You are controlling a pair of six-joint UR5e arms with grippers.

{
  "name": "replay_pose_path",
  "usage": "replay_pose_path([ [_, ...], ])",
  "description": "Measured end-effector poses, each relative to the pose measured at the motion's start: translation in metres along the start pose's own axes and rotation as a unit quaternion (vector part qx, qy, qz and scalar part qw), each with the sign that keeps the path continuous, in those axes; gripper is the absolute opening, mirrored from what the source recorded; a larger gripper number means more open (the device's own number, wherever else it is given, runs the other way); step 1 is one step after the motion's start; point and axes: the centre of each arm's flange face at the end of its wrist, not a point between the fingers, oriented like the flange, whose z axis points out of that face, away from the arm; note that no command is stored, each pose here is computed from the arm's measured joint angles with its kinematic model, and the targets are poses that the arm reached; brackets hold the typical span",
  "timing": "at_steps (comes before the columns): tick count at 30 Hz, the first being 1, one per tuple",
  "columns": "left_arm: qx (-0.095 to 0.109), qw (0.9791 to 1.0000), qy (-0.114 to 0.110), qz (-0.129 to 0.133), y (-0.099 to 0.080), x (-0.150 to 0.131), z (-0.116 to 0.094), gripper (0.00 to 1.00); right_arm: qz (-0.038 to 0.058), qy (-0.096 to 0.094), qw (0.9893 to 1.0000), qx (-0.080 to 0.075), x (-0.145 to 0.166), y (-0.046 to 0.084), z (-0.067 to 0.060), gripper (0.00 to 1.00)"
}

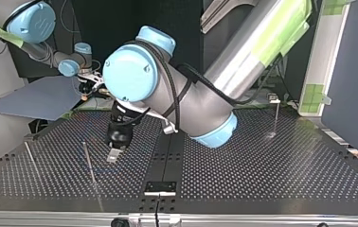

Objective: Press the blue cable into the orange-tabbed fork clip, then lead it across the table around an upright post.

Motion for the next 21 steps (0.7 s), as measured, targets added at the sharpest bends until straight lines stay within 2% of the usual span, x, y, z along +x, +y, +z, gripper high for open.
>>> replay_pose_path([
  [3, 0.015, 0.9999, 0.000, 0.000, -0.004, -0.006, -0.004, 0.98, 0.0003, 0.000, 1.0000, 0.000, 0.000, 0.000, 0.000, 0.00],
  [7, 0.026, 0.9995, 0.014, 0.007, -0.007, 0.011, 0.002, 0.98, 0.0004, 0.000, 1.0000, 0.000, 0.000, 0.000, 0.000, 0.00],
  [21, 0.030, 0.9984, 0.045, 0.014, -0.004, 0.049, 0.020, 0.98, -0.0006, 0.000, 1.0000, 0.000, 0.000, 0.000, 0.000, 0.00],
])
